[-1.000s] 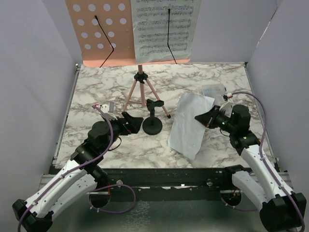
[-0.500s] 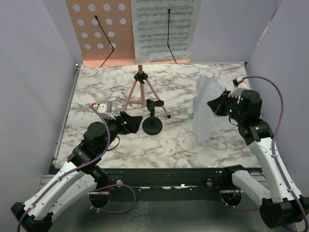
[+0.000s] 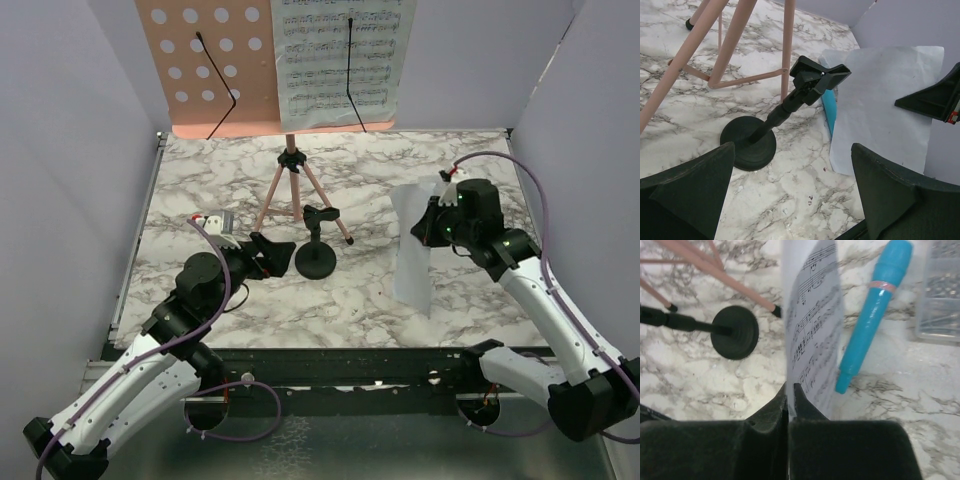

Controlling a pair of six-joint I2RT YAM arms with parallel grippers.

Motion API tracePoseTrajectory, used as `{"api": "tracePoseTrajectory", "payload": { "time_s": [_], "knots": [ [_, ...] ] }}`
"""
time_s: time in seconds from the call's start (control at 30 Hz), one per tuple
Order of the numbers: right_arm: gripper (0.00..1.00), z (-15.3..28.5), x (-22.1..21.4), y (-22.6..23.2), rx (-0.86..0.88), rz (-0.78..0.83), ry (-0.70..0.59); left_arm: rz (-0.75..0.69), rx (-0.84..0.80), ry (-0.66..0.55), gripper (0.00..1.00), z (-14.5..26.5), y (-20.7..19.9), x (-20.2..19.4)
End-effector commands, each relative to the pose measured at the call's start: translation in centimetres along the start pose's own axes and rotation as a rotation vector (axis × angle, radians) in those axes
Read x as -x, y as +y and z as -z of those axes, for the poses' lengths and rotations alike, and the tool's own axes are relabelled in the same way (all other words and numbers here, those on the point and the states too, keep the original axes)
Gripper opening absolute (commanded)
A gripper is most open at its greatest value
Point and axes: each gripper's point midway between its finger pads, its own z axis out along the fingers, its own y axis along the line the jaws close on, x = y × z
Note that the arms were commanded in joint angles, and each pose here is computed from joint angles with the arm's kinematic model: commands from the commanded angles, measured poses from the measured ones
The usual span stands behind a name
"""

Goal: Set up the instrument practice props

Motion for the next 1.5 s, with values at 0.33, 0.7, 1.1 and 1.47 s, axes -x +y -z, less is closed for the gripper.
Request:
{"api": "tracePoseTrajectory", "payload": {
  "time_s": [0.33, 0.7, 1.1, 1.47],
  "knots": [
    [0.15, -2.2, -9.4, 8.4, 0.293, -0.002, 0.244, -0.006, 0.021, 0.024, 0.99, -0.2, 0.9, -1.4],
    [0.48, -0.4, -12.5, 14.2, 0.69, -0.181, 0.333, 0.045, 0.022, 0.069, 0.99, -0.3, 1.2, -3.1],
    [0.68, -0.1, -14.1, 16.4, 0.861, -0.285, 0.393, 0.143, 0.012, 0.182, 0.99, 0.0, 2.0, -7.3],
    [0.81, 0.5, -15.6, 17.1, 0.904, -0.263, 0.438, 0.248, 0.04, 0.271, 0.99, 0.7, 3.3, -11.1]
  ]
}}
